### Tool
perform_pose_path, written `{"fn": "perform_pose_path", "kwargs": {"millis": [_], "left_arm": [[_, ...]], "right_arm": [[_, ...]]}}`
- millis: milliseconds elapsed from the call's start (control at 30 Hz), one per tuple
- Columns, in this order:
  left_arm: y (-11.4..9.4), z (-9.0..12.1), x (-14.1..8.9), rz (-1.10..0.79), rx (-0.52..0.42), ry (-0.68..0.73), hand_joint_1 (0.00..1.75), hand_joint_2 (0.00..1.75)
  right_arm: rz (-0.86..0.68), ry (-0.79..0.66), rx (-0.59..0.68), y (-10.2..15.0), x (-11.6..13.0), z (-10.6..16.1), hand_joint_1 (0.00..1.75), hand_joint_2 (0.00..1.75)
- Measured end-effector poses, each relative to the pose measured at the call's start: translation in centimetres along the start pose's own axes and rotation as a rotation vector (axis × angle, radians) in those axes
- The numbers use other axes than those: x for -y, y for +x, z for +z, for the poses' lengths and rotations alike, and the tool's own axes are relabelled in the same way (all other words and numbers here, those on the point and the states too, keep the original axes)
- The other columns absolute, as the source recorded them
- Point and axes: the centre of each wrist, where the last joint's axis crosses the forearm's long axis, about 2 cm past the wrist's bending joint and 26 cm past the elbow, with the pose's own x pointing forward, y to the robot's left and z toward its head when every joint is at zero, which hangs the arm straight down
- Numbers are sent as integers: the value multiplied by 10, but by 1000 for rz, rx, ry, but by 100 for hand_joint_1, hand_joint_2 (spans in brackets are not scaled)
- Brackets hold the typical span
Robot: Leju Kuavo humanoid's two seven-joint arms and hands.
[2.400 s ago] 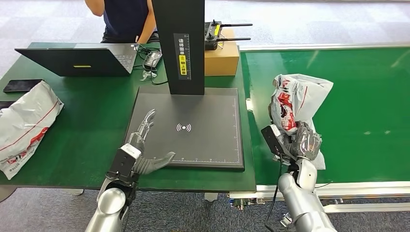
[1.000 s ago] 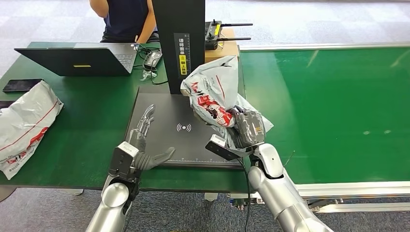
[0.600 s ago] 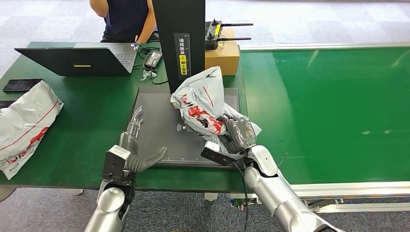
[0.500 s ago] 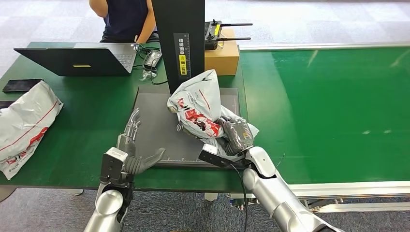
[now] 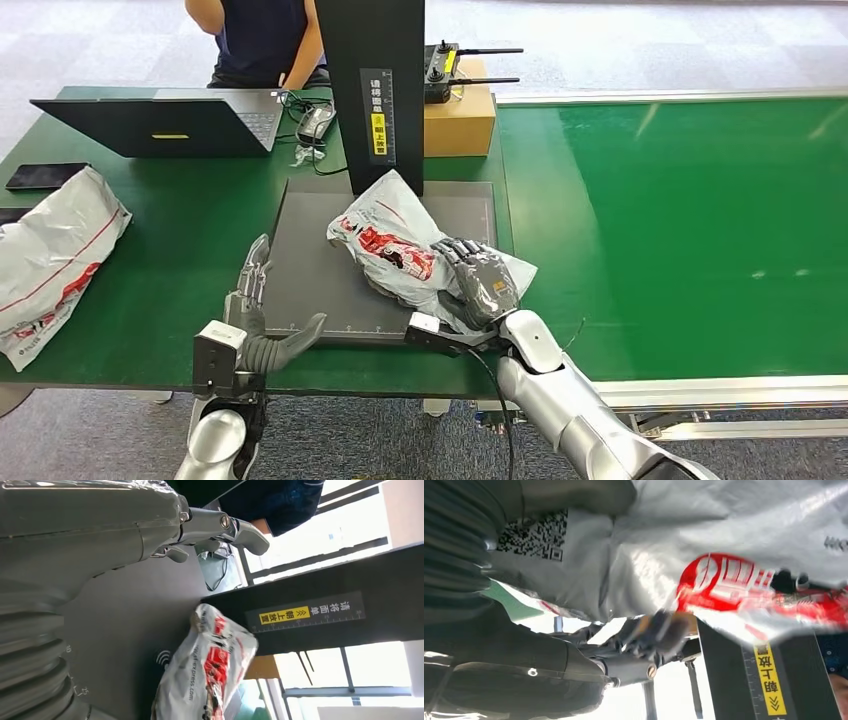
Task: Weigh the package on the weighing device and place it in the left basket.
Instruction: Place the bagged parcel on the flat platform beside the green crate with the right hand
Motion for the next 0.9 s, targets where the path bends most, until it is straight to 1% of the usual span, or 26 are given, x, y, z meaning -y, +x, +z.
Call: {"fn": "perform_pose_path", "kwargs": {"millis": [233, 433, 667, 900], "left_arm": [[4, 9, -4, -18, -12, 16, 0, 175], [11, 10, -8, -50, -14, 9, 0, 175], [15, 9, -13, -64, -3, 10, 0, 175], [16, 9, -14, -61, 1, 0, 0, 175]], "right_arm": [[-15, 10, -10, 3, -2, -4, 0, 175], [-42, -11, -2, 4, -3, -2, 0, 175], [-116, -129, -5, 13, -6, 11, 0, 175], [-255, -275, -50, 23, 10, 22, 0, 175]]}}
